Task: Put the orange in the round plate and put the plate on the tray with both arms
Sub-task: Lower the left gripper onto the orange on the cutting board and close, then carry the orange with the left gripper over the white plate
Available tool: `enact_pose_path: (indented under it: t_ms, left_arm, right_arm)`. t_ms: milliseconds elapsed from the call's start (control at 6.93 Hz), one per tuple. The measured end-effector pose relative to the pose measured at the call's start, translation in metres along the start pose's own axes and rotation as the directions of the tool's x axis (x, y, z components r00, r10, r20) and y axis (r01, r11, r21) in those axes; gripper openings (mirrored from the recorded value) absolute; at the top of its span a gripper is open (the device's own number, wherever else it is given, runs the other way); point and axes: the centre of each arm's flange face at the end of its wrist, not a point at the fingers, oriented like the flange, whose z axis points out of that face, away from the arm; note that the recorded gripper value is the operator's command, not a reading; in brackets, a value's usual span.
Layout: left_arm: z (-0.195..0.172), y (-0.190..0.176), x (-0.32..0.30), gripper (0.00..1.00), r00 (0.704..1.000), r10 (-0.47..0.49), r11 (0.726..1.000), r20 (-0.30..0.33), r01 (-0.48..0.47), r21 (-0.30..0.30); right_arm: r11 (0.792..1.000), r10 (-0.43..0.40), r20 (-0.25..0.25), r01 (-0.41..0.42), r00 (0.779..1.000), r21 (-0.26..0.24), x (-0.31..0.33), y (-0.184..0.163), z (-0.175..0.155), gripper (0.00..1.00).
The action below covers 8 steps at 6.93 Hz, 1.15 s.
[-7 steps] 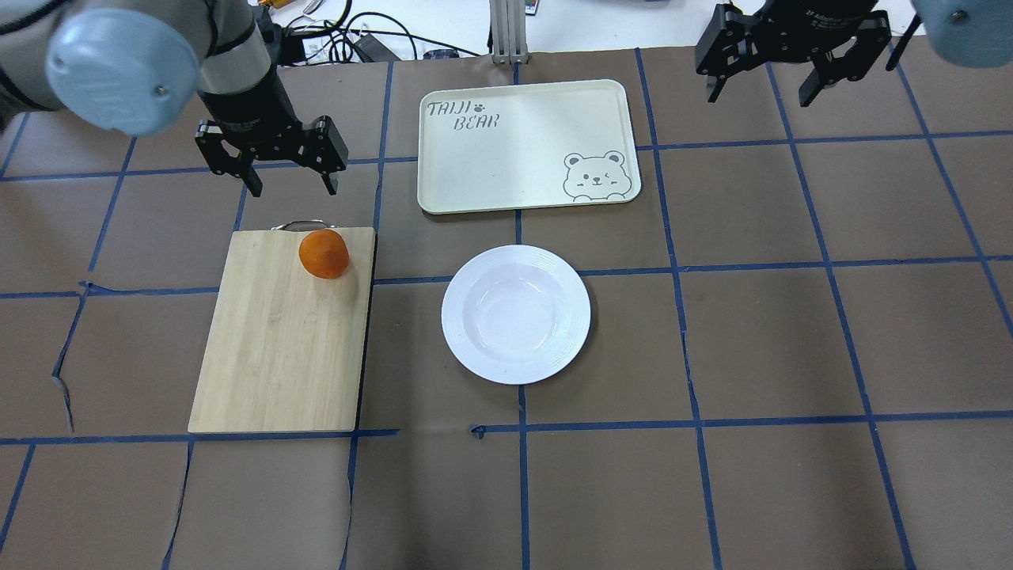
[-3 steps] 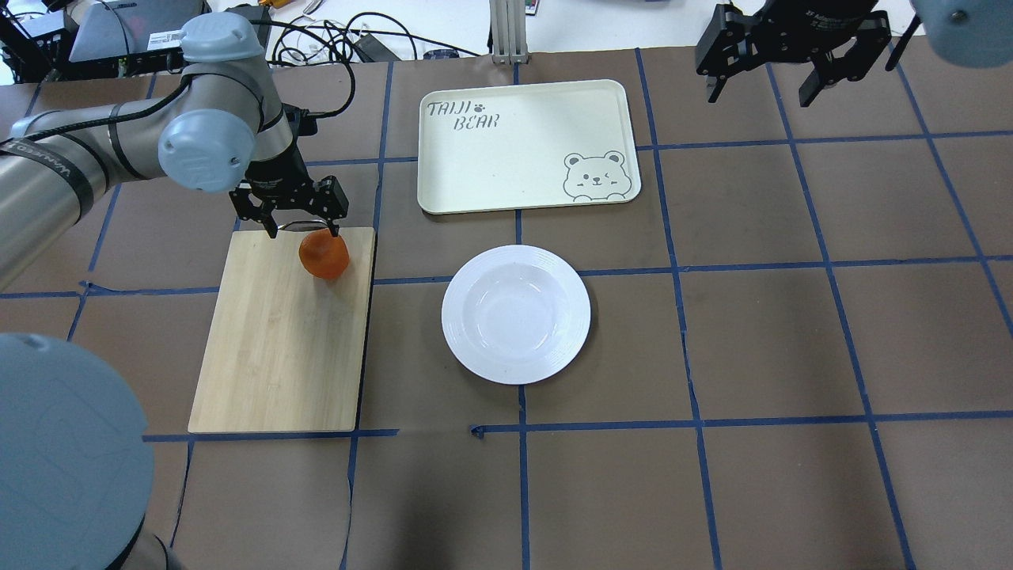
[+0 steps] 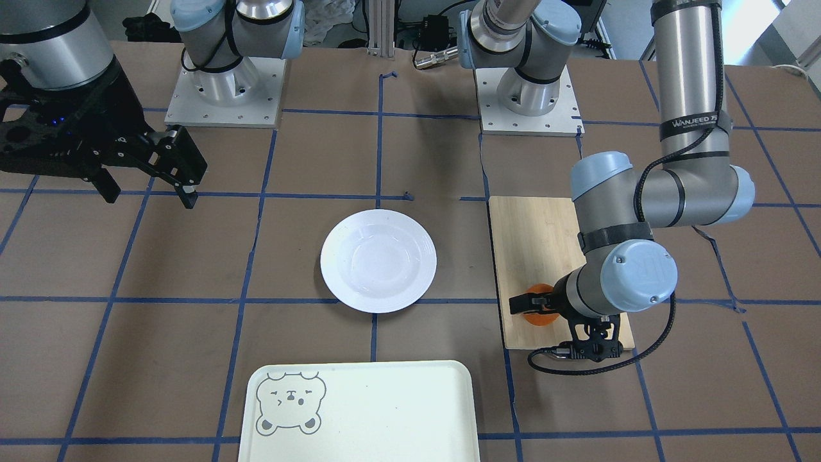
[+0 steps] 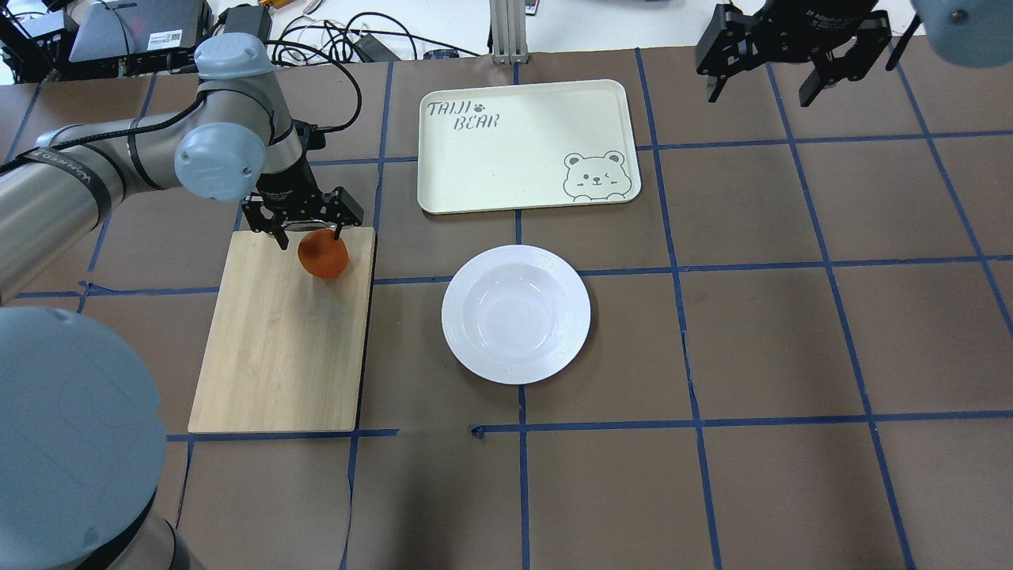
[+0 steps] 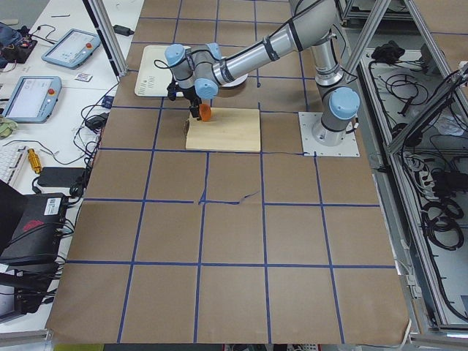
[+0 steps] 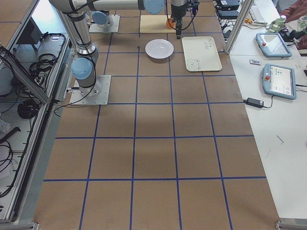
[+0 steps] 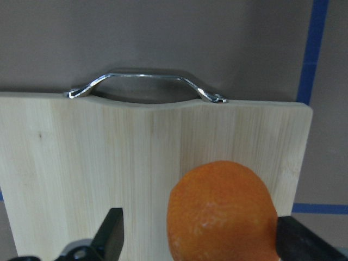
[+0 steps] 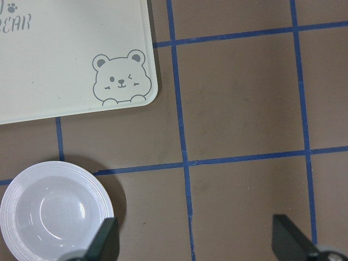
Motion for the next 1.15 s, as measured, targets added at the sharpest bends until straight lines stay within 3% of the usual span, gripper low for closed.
enact_pose_path:
  t_ms: [433,577,722,866,1155]
  left_arm:
    - [0.010,0.003,0.012,0.94,0.998,-0.002,1.000,-0.066,0.001,-0.013]
    - [0.017,0.006,0.013,0.75,0.998,-0.003,1.000,-0.069,0.002,-0.015]
    - [0.021,0.007,0.013,0.22,0.998,0.000,1.000,-0.066,-0.001,-0.014]
    - [0.022,0.008,0.013,0.00,0.998,0.004,1.000,-0.063,-0.005,-0.011]
    - [0.012,0.010,0.014,0.00,0.998,0.010,1.000,-0.058,-0.009,0.007]
  right_arm:
    - [1.000,0.001,-0.001,-0.001,1.000,0.000,0.000,0.000,0.000,1.00]
    - [1.000,0.001,-0.001,-0.001,1.000,0.000,0.000,0.000,0.000,1.00]
    - [1.000,0.001,-0.001,-0.001,1.000,0.000,0.000,0.000,0.000,1.00]
    - [1.000,0.001,-0.001,-0.001,1.000,0.000,0.000,0.000,0.000,1.00]
    - [1.000,0.001,-0.001,-0.001,1.000,0.000,0.000,0.000,0.000,1.00]
